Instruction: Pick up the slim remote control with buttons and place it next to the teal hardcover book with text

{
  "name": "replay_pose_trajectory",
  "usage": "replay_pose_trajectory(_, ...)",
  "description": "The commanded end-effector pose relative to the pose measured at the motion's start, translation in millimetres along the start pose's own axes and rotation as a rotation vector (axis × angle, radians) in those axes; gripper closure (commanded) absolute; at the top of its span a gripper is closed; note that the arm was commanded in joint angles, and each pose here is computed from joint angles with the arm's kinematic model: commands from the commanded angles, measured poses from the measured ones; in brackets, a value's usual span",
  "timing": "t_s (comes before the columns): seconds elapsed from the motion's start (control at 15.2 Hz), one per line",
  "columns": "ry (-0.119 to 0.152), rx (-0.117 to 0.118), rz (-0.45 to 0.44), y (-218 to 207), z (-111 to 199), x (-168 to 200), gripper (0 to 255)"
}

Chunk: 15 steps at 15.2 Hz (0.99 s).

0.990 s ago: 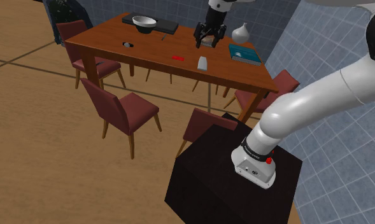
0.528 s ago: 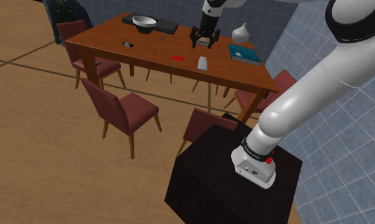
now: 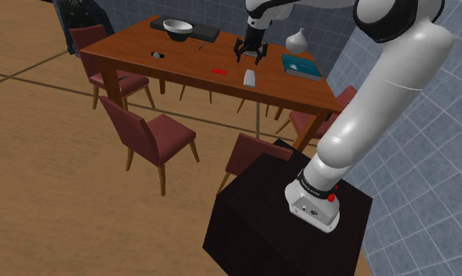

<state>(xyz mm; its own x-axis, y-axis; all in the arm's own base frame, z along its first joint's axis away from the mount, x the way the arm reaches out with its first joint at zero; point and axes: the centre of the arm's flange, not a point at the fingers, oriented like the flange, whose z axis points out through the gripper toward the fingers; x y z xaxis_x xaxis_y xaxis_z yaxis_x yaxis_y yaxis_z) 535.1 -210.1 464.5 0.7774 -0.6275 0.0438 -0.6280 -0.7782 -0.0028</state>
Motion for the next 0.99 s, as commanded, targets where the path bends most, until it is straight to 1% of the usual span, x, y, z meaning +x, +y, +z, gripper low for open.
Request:
replay_pose_trajectory(0.0, -0.007, -0.003, 0.044, 9.4, 15.9, 23.5, 0)
replay_pose_trajectory(0.79, -0.051, -0.016, 0.301, 86.5, 100.8, 138.9, 0)
replay_pose_trajectory(0.92, -0.052, -0.016, 0.308, 89.0, 108.4, 141.3, 0)
